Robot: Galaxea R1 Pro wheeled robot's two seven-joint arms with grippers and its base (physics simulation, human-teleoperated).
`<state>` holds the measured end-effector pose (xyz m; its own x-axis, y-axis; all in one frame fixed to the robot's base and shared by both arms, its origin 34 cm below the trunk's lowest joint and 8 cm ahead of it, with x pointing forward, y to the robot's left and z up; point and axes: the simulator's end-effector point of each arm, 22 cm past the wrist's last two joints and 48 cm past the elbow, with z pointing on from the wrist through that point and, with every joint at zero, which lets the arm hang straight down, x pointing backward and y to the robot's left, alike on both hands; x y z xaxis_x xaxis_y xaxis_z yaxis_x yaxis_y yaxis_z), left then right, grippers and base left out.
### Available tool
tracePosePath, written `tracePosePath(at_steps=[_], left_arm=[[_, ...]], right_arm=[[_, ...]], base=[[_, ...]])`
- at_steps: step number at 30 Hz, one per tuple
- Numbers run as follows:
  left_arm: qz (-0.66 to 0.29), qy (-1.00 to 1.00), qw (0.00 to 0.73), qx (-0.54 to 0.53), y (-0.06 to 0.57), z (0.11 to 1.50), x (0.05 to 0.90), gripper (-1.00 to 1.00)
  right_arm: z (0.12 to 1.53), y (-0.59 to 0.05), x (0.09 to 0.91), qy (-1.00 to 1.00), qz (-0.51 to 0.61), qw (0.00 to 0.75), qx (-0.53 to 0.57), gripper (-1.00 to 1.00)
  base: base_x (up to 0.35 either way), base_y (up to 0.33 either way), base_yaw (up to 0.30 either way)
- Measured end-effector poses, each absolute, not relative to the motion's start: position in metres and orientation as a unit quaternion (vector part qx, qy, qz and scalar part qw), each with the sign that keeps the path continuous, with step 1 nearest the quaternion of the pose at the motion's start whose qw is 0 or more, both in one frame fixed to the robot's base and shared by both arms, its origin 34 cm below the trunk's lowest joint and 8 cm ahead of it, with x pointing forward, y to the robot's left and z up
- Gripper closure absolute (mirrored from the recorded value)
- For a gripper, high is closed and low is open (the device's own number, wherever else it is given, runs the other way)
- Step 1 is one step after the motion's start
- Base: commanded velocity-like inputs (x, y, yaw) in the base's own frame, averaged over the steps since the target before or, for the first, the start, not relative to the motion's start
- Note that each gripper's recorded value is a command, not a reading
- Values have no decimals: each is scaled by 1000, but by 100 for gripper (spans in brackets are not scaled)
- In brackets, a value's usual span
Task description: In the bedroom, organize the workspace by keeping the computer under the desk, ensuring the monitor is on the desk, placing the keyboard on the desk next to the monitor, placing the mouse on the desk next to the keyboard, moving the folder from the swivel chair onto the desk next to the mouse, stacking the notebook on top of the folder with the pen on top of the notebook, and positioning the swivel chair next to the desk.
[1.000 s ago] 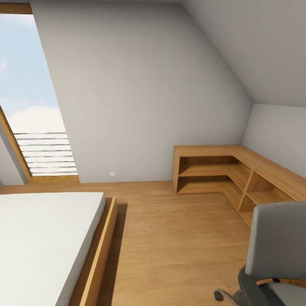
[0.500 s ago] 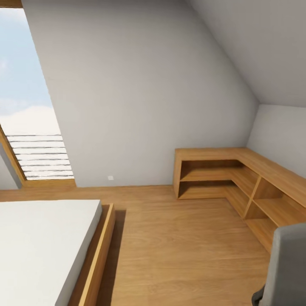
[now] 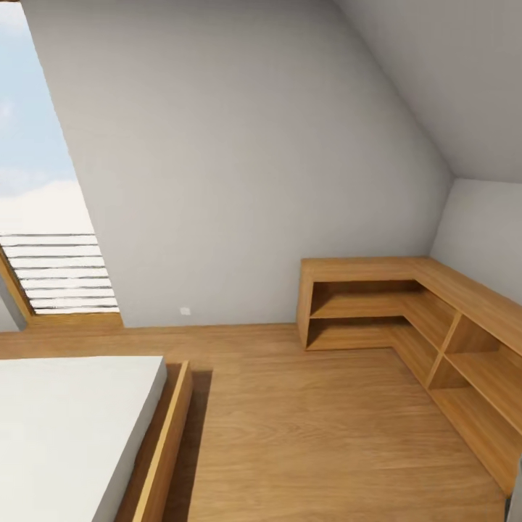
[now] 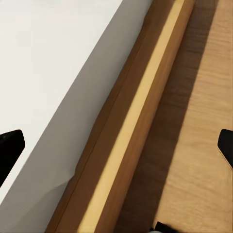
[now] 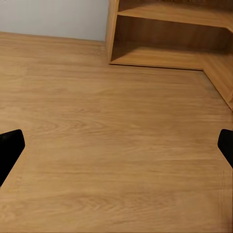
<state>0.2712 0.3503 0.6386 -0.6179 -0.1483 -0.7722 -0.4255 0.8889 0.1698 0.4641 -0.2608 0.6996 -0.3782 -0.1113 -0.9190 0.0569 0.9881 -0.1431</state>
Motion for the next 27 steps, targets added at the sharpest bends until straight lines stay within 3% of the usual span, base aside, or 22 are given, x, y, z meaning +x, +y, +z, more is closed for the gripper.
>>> tracePosePath(at_steps=[27], left_arm=[[156,889,397,-169,341,633,285,-100]], right_arm=[[700,-263,464,827,-77,557,-17,-100]], base=[[332,0,0]])
